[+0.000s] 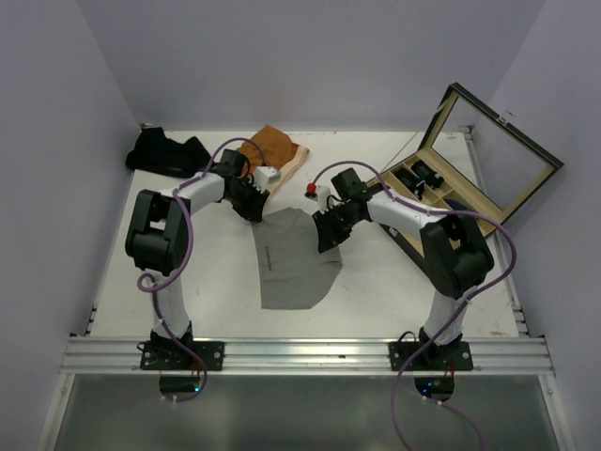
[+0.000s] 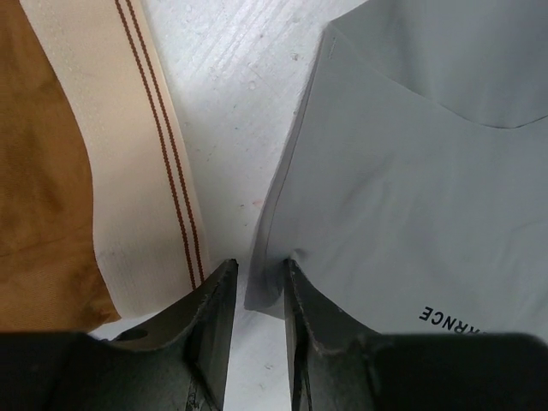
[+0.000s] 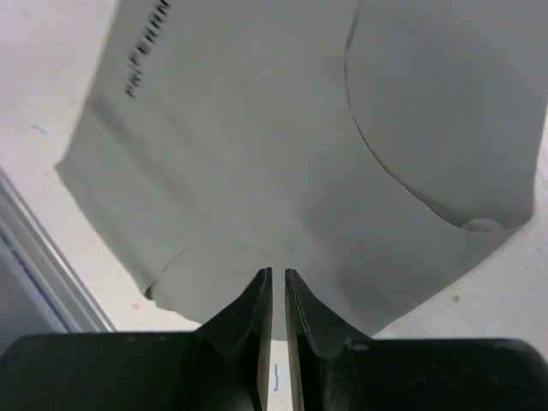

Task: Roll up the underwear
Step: Fold the underwear

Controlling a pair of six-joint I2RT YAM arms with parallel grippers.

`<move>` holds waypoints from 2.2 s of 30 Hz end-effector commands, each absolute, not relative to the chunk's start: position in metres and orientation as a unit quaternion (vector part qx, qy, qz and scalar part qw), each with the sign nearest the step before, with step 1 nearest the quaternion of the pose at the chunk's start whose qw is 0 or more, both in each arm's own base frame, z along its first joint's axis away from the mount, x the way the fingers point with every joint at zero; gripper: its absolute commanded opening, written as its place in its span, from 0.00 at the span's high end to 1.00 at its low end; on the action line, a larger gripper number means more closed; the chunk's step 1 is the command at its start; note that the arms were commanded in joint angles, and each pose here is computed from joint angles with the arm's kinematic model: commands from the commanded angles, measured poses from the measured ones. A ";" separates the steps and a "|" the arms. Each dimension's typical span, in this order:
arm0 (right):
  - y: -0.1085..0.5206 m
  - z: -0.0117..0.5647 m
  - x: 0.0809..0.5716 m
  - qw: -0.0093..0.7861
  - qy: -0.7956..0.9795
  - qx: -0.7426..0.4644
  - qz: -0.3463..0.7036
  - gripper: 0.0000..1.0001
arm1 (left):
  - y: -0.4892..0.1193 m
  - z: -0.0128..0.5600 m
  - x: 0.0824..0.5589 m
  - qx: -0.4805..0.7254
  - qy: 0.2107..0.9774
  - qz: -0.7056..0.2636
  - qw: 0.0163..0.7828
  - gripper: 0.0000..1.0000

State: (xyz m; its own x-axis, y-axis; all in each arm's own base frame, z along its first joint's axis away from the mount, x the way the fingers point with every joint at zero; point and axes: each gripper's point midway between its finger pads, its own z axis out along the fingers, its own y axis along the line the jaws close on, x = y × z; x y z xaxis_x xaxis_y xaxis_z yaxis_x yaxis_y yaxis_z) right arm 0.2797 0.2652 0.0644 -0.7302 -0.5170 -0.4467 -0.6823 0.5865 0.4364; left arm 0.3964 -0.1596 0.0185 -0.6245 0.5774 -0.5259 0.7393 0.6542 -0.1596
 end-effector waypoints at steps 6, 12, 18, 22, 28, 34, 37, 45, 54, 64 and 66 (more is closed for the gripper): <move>0.234 0.003 0.255 0.073 0.909 -0.338 0.232 0.90 | -0.142 0.031 0.398 0.366 0.888 -0.159 0.230 0.64; 0.261 0.022 0.210 0.030 0.885 -0.347 0.310 0.91 | -0.135 0.033 0.396 0.361 0.888 -0.166 0.231 0.64; 0.292 0.085 0.232 0.103 0.844 -0.365 0.379 0.79 | -0.152 0.040 0.391 0.366 0.874 -0.221 0.230 0.65; 0.299 0.123 0.288 0.170 0.837 -0.348 0.388 0.76 | -0.159 0.045 0.391 0.366 0.868 -0.239 0.236 0.65; 0.304 0.115 0.365 0.212 0.846 -0.333 0.359 0.66 | -0.164 0.047 0.398 0.355 0.866 -0.245 0.254 0.64; 0.323 0.080 0.410 0.218 0.851 -0.333 0.344 0.52 | -0.163 0.040 0.399 0.344 0.871 -0.242 0.253 0.66; 0.326 0.066 0.421 0.223 0.849 -0.342 0.335 0.54 | -0.163 0.037 0.396 0.342 0.872 -0.245 0.251 0.67; 0.324 0.047 0.440 0.258 0.856 -0.326 0.306 0.61 | -0.162 0.032 0.387 0.337 0.875 -0.247 0.245 0.67; 0.333 0.045 0.443 0.278 0.842 -0.357 0.294 0.61 | -0.161 0.028 0.385 0.333 0.877 -0.248 0.242 0.67; 0.333 0.022 0.419 0.253 0.832 -0.418 0.264 0.69 | -0.159 0.026 0.383 0.333 0.880 -0.243 0.236 0.67; 0.330 0.018 0.419 0.250 0.832 -0.424 0.257 0.75 | -0.158 0.024 0.383 0.333 0.881 -0.242 0.235 0.67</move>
State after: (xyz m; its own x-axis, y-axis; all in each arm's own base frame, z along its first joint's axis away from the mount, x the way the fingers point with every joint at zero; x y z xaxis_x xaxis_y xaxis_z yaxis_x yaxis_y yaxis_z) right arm 0.4179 0.3434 0.0223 -0.5479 -0.5338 -0.6441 -0.8173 0.5058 0.2761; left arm 0.3844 -0.1607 0.0203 -0.6677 0.4813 -0.5680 0.7045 0.6552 -0.2730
